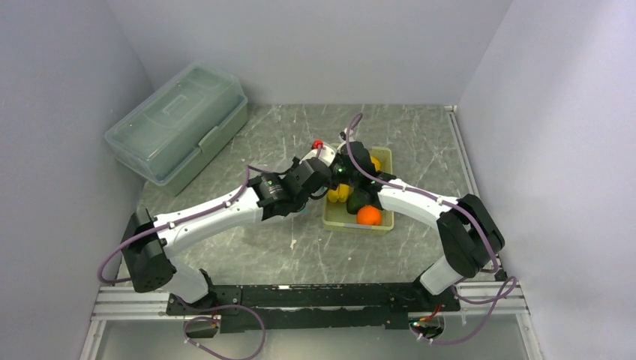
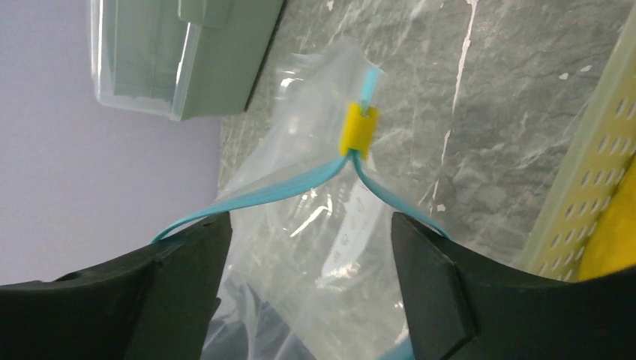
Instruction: Place the food in the zip-top bag and seal the zipper
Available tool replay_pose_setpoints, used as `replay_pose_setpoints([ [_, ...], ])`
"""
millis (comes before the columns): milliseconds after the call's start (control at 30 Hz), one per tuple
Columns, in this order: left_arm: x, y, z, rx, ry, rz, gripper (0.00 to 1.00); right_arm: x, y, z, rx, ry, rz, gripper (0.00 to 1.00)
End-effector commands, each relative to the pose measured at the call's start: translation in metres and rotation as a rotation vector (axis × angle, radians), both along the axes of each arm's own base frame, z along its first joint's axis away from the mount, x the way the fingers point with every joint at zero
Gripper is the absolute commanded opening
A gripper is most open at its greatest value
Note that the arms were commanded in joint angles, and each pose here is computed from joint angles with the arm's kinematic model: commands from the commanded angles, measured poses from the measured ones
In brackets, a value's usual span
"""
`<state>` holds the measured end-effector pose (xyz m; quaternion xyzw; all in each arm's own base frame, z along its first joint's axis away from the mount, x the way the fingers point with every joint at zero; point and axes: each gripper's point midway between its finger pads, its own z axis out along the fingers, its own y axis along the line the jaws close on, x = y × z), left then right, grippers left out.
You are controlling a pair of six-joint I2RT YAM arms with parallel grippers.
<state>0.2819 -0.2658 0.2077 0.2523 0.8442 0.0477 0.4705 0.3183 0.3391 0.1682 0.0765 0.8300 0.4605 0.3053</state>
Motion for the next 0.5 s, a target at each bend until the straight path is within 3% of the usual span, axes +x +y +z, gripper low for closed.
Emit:
replay_pose_setpoints([
  [0,0.002,-0.006,0.028,-0.053,-0.081,-0.011,0.0,0.0,0.012,0.021,0.031,-0.052,0.015,0.96],
  [333,0.0,-0.005,0.047,-0.077,-0.124,-0.023,0.0,-0.006,0.021,0.022,0.063,-0.039,0.028,1.0],
  [467,0.003,0.002,0.044,-0.029,-0.138,-0.001,0.0,-0.008,0.02,0.028,0.061,-0.055,0.033,1.0],
])
